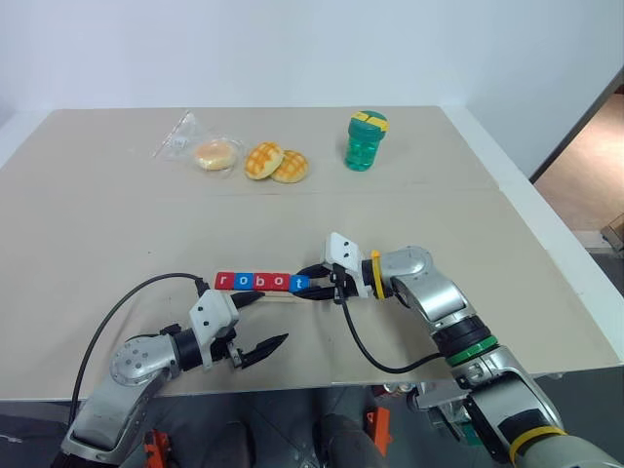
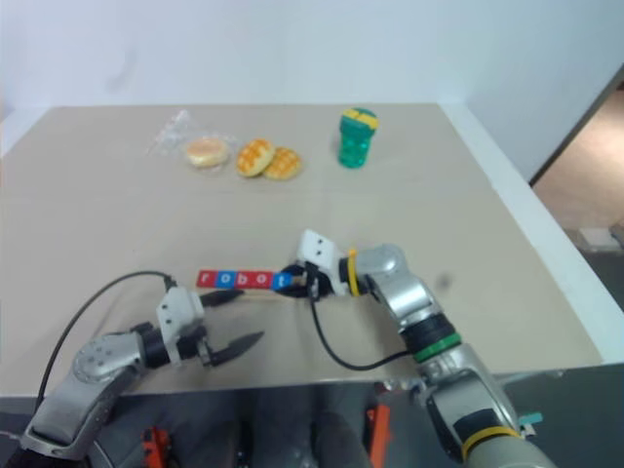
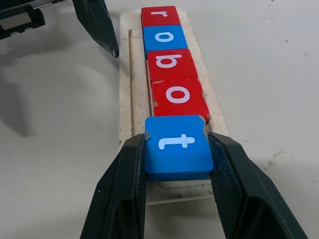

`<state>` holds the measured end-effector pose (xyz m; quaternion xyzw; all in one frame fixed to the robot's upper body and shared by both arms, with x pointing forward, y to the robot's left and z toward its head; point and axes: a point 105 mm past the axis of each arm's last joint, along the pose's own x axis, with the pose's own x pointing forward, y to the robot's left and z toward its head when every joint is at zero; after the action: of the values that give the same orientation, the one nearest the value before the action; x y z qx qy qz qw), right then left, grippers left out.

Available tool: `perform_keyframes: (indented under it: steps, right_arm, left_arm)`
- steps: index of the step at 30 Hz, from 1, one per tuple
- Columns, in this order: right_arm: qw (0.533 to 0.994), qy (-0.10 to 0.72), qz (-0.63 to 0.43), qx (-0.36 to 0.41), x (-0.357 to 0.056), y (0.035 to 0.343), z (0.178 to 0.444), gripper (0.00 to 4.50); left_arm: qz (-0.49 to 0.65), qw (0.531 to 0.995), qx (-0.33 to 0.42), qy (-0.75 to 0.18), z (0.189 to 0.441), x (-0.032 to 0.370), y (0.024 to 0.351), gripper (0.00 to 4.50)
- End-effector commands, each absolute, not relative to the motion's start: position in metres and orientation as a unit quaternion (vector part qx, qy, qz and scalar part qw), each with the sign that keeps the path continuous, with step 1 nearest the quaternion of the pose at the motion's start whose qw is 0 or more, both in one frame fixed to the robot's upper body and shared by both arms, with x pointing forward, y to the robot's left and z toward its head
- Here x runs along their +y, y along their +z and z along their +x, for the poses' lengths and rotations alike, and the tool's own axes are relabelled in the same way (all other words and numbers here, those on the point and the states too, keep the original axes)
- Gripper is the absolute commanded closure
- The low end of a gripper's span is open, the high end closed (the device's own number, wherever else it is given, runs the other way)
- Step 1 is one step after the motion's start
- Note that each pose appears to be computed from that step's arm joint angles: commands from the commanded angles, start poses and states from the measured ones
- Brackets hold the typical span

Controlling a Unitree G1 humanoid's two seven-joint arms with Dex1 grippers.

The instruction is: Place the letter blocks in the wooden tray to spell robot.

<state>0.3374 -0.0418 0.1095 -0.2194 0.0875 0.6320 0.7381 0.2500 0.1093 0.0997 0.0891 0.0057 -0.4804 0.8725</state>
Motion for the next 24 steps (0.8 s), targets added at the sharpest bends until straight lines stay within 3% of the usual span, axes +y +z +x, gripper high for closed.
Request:
perform_keyframes:
  steps: [1,14,15,24]
  right_arm:
    - [0.732,0.637,-0.229,0.076,-0.038,0.115,0.34,3.29]
    - [0.726,0.645,-0.223,0.08,-0.036,0.114,0.341,3.29]
    - [0.725,0.647,-0.221,0.085,-0.036,0.113,0.34,2.79]
    - [0.724,0.651,-0.208,0.092,-0.036,0.11,0.339,2.79]
  left_arm:
    - [0.082,0.876,-0.018,-0.475,0.249,0.108,0.112,0.0]
    - [0.057,0.884,-0.021,-0.464,0.247,0.11,0.115,0.0]
    - [0.047,0.888,-0.025,-0.457,0.248,0.11,0.118,0.0]
    - [0.029,0.891,-0.034,-0.451,0.245,0.105,0.122,0.0]
